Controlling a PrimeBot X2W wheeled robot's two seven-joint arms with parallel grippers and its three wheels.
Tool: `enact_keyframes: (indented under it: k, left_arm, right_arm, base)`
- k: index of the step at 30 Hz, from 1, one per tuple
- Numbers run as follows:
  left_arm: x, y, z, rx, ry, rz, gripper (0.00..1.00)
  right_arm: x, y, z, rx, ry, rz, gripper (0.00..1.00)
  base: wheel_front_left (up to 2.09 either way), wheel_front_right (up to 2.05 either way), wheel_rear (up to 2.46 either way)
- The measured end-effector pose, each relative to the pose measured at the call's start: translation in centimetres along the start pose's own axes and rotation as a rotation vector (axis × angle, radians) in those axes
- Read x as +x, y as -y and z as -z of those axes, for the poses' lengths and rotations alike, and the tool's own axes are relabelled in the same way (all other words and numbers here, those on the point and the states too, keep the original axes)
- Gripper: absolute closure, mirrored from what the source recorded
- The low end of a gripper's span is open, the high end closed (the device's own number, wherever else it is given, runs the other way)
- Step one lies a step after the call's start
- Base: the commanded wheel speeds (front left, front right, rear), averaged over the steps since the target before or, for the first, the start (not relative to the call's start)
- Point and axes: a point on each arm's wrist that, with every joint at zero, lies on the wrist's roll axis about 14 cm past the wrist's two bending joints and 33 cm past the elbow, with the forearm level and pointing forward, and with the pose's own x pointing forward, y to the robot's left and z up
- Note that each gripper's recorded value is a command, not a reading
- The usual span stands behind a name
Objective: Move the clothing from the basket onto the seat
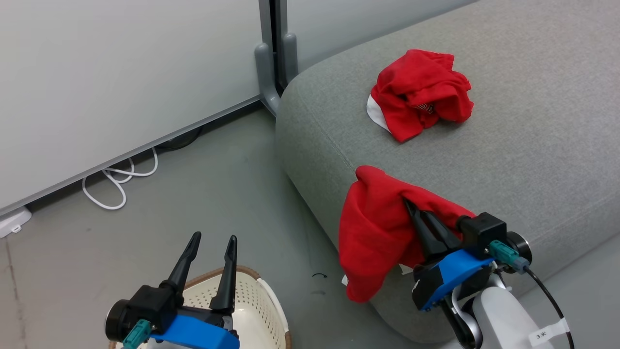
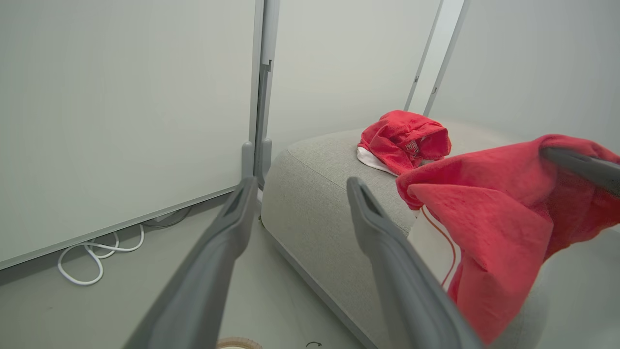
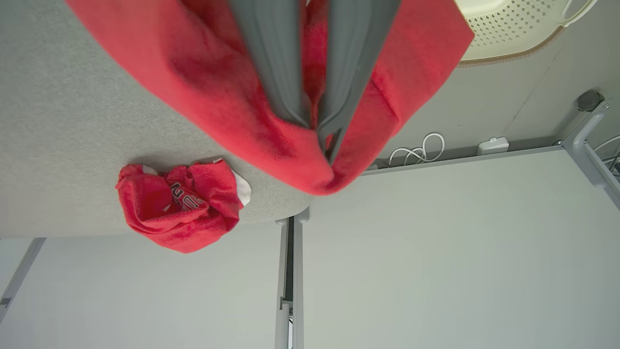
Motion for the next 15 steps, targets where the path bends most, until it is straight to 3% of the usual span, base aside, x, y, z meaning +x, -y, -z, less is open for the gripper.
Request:
enact_keyframes:
  k: [15]
  left_arm:
    - [1.0, -0.9, 1.0, -0.002, -0.021, 0.017, 0.00]
  right_arm:
    - [1.3, 3.7, -1.1, 0.032, 0.024, 0.110, 1.00]
  base:
    - [0.00, 0.00, 0.00]
